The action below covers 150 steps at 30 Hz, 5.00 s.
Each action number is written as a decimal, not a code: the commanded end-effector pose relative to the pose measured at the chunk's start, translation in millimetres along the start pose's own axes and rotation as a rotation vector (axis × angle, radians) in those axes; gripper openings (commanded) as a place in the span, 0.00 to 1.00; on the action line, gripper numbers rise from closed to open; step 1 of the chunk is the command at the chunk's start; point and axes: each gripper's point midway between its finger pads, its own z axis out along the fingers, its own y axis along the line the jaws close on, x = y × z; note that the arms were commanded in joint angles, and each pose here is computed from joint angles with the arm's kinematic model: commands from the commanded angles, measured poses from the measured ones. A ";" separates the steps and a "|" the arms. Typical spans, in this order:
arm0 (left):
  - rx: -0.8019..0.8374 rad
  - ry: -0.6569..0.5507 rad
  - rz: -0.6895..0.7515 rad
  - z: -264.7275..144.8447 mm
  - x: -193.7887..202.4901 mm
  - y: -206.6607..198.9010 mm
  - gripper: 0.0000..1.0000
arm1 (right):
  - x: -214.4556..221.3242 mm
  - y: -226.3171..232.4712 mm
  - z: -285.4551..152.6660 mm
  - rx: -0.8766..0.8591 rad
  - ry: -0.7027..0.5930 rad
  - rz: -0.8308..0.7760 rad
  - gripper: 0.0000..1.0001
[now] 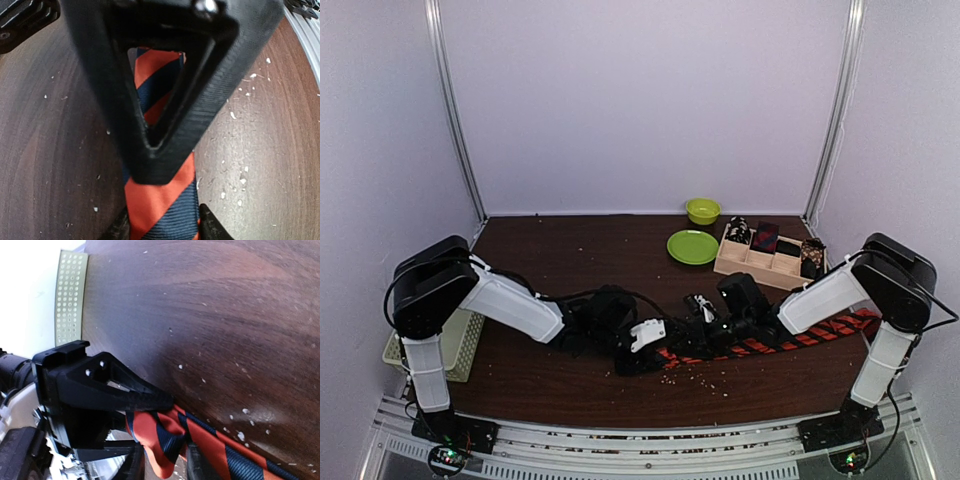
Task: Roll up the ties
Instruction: Roll the tie at the center of the board.
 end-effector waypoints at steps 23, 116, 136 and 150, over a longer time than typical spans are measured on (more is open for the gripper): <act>-0.013 0.053 0.031 -22.0 33.4 -10.3 0.36 | 6.2 32.9 27.4 -0.052 0.087 -0.056 0.26; -0.007 -0.219 -0.054 -27.9 -21.8 -4.4 0.40 | 14.1 -12.0 55.8 0.074 0.129 -0.077 0.00; 0.011 0.111 -0.039 -8.1 50.1 -11.8 0.37 | 4.5 23.2 41.3 -0.050 0.068 -0.074 0.08; 0.019 0.155 -0.069 -1.7 56.2 -10.6 0.36 | -8.6 49.8 16.4 -0.165 0.005 -0.039 0.30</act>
